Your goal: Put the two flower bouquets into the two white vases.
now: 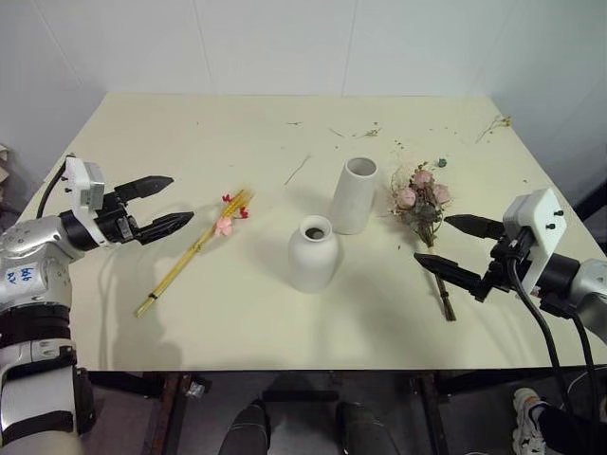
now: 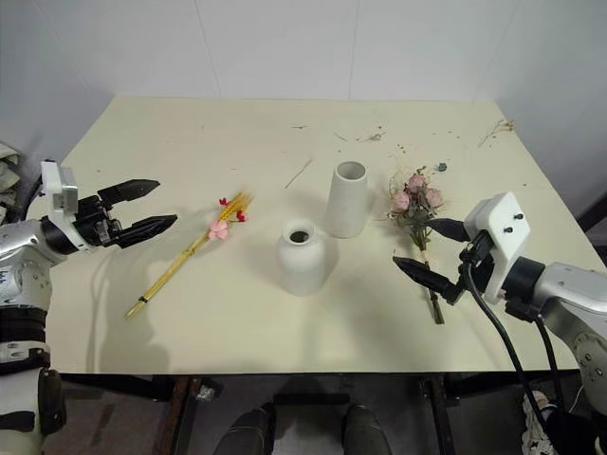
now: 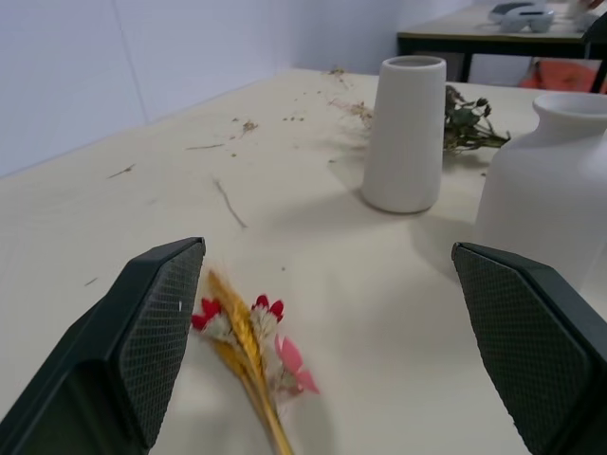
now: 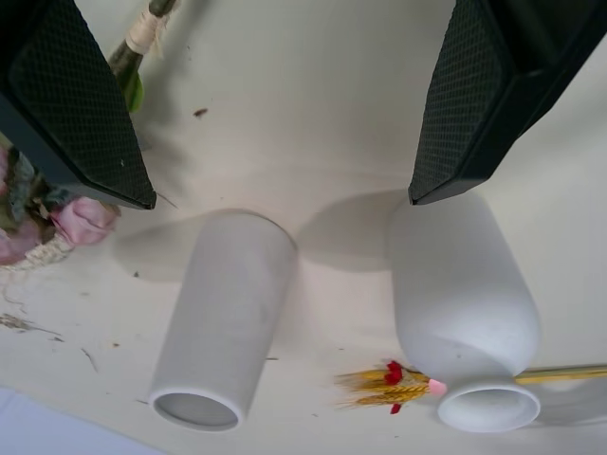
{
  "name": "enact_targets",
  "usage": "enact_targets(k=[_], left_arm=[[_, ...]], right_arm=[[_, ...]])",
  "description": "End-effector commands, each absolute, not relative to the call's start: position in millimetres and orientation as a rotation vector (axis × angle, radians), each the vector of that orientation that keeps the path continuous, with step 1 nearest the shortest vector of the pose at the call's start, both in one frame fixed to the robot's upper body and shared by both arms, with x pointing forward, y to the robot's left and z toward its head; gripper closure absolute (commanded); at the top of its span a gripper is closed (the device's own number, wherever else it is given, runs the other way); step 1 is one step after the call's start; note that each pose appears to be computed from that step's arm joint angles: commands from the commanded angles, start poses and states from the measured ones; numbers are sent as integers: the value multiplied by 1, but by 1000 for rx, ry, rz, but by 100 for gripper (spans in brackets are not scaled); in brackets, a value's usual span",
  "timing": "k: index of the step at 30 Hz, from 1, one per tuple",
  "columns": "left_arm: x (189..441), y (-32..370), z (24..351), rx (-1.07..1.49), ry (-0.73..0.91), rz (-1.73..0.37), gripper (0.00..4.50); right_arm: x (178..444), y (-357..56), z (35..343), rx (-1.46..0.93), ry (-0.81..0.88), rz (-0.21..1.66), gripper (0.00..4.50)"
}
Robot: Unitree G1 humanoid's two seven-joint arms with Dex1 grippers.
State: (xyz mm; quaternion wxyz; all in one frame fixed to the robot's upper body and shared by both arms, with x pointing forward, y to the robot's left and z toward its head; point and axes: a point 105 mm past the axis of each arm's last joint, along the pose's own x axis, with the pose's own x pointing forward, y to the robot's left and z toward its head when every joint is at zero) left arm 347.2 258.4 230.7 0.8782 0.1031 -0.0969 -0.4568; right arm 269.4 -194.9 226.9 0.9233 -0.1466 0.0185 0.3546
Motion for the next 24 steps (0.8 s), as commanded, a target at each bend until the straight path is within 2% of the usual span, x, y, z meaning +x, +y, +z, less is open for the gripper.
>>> enact_targets(k=[1, 7, 13, 19, 24], left_arm=[[352, 253, 240, 246, -237, -977, 5], [355, 239, 239, 205, -253, -1044, 5], [351, 239, 242, 213, -244, -1082, 5], [334, 246, 249, 249, -236, -1097, 5], [317, 245, 270, 262, -261, -1107, 5]], right_arm=[[262, -192, 240, -305, -28, 713, 0], [261, -203, 237, -291, -23, 624, 0], [271, -211, 228, -266, 52, 537, 0], [289, -224, 199, -268, 295, 424, 0], [311, -234, 180, -264, 444, 347, 0]])
